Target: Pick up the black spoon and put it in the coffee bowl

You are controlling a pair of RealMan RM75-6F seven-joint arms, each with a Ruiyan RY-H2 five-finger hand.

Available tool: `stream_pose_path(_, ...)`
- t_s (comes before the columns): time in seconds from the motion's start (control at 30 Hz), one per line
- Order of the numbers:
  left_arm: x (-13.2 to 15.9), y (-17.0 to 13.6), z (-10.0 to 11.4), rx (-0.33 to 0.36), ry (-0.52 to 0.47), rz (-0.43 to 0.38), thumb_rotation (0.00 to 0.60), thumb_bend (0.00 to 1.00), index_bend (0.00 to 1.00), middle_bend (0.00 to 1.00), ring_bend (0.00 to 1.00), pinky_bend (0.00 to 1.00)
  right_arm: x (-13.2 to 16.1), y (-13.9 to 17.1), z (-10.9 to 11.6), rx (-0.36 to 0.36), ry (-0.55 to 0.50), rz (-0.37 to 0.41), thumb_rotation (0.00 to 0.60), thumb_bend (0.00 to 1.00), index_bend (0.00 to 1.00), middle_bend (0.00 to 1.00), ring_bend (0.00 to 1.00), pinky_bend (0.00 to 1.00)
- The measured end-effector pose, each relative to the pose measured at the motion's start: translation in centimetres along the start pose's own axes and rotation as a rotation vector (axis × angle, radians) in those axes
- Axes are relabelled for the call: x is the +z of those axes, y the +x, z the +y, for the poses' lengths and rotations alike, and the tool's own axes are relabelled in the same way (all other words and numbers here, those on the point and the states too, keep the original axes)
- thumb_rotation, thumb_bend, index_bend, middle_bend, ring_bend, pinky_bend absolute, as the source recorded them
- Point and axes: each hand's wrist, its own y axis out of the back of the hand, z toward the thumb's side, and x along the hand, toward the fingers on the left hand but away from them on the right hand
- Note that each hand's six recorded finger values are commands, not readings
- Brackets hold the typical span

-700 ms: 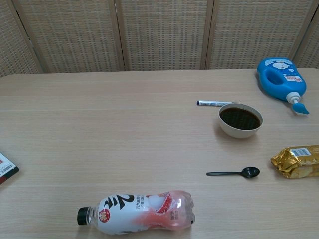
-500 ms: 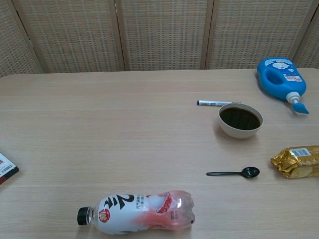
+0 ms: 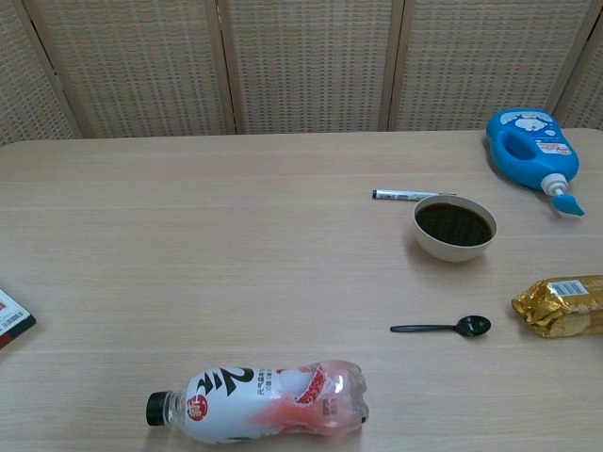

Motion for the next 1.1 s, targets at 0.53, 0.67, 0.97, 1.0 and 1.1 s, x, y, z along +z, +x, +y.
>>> stream_pose_path(0.53,-0.2,0.7,0.0,-0.008,0.015,0.004,0.6,0.18,0.0,0.0,0.0,0.0,6.0,-4.6,-0.2,0.117,-0.126,0.198,0.6,0.25,0.28,0.44,0.47,0.61)
stream_pose_path(0.67,-0.3,0.9,0.2,-0.007,0.025,-0.001,0.6,0.18,0.0,0.0,0.0,0.0,8.3,-6.2,-0.6,0.173,-0.147,0.259,0.6,0.25,0.28,0.54,0.61,0.73)
stream_pose_path(0.97,-0.2,2.3,1.3,0.012,0.078,-0.035,0.6,0.18,0.0,0.0,0.0,0.0,13.6,-9.7,-1.6,0.306,-0.225,0.363,0.6,0.25,0.34,0.76,0.83,0.88)
stream_pose_path(1.0,-0.1,2.5,1.4,0.014,0.08,-0.039,0.6,0.18,0.0,0.0,0.0,0.0,14.0,-9.9,-1.7,0.316,-0.227,0.37,0.6,0.25,0.36,0.78,0.85,0.88)
stream_pose_path(1.1,0.0,2.9,1.7,0.02,0.084,-0.044,0.6,0.18,0.0,0.0,0.0,0.0,15.3,-10.8,-2.4,0.353,-0.228,0.387,0.6,0.25,0.4,0.84,0.89,0.91)
